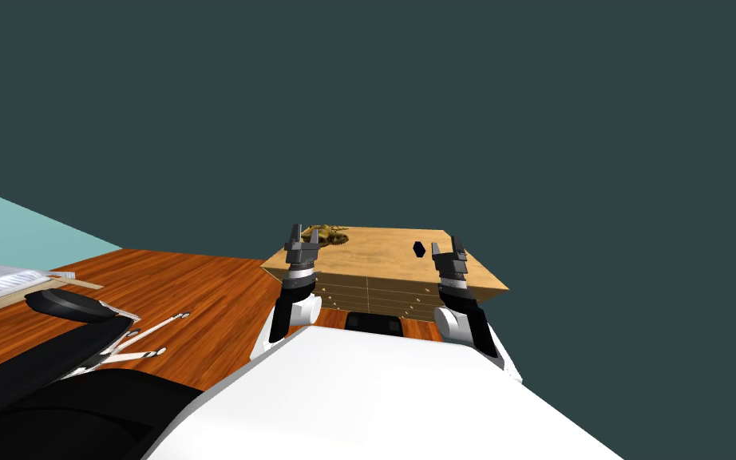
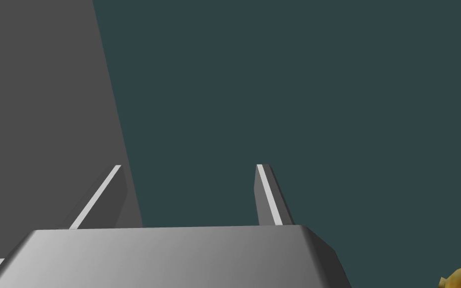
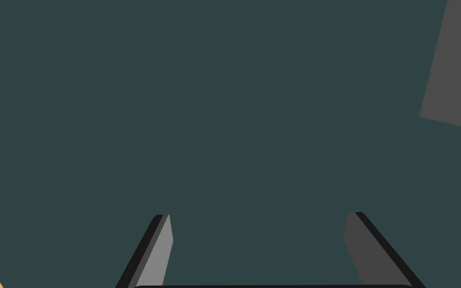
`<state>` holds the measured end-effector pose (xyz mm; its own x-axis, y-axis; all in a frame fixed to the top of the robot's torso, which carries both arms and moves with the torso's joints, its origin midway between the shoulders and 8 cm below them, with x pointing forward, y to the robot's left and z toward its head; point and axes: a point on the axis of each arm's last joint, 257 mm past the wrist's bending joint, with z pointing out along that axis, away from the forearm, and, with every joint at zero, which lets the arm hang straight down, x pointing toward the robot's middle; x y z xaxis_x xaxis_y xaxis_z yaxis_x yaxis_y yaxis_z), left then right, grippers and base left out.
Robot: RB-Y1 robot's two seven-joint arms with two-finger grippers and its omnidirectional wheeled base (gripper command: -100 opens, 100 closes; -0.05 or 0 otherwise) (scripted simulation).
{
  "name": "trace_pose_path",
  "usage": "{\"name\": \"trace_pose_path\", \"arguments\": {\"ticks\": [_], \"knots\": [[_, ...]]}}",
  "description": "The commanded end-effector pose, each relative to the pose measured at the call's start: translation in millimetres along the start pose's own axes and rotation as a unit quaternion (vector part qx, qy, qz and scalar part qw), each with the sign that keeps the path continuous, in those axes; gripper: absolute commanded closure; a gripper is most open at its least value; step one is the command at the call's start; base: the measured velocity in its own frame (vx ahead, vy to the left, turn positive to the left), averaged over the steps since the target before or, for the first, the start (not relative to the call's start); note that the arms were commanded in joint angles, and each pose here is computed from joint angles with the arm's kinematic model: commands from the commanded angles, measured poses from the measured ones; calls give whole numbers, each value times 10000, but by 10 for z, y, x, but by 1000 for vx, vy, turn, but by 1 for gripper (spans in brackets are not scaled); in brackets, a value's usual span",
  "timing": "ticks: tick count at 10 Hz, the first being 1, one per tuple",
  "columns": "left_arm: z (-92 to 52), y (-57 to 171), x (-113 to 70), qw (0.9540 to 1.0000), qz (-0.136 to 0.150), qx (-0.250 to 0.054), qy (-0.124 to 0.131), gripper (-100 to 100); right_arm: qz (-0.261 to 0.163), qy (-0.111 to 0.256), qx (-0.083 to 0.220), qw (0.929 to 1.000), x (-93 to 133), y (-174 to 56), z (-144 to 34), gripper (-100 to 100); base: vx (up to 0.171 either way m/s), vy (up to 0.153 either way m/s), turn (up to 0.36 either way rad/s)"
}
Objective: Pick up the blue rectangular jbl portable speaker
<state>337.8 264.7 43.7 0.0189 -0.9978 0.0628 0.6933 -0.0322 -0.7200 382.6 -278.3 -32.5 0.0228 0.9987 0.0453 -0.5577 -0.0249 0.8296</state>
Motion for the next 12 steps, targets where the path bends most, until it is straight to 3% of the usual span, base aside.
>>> {"name": "trace_pose_path", "arguments": {"ticks": [1, 4, 5, 8, 9, 11, 12], "knots": [[0, 0, 0, 10000, 0, 0, 0, 0, 399, -43, 81, 9992, -37, -109, 29, -100, -8, -49, 45], [0, 0, 0, 10000, 0, 0, 0, 0, 1156, -160, 227, 9929, -105, -306, 75, -100, -10, -50, 49], [0, 0, 0, 10000, 0, 0, 0, 0, 1186, -161, 226, 9926, -105, -306, 75, -100, -6, -28, 19], [0, 0, 0, 10000, 0, 0, 0, 0, 1995, -332, 387, 9786, -179, -539, 118, -100, -8, -36, 47], [0, 0, 0, 10000, 0, 0, 0, 0, 2040, -334, 386, 9776, -179, -539, 118, -100, -6, -40, 19], [0, 0, 0, 10000, 0, 0, 0, 0, 2600, -484, 504, 9631, -231, -723, 141, -100, -7, -40, 47], [0, 0, 0, 10000, 0, 0, 0, 0, 2634, -485, 503, 9621, -231, -723, 141, -100, -7, -36, 22]]}}
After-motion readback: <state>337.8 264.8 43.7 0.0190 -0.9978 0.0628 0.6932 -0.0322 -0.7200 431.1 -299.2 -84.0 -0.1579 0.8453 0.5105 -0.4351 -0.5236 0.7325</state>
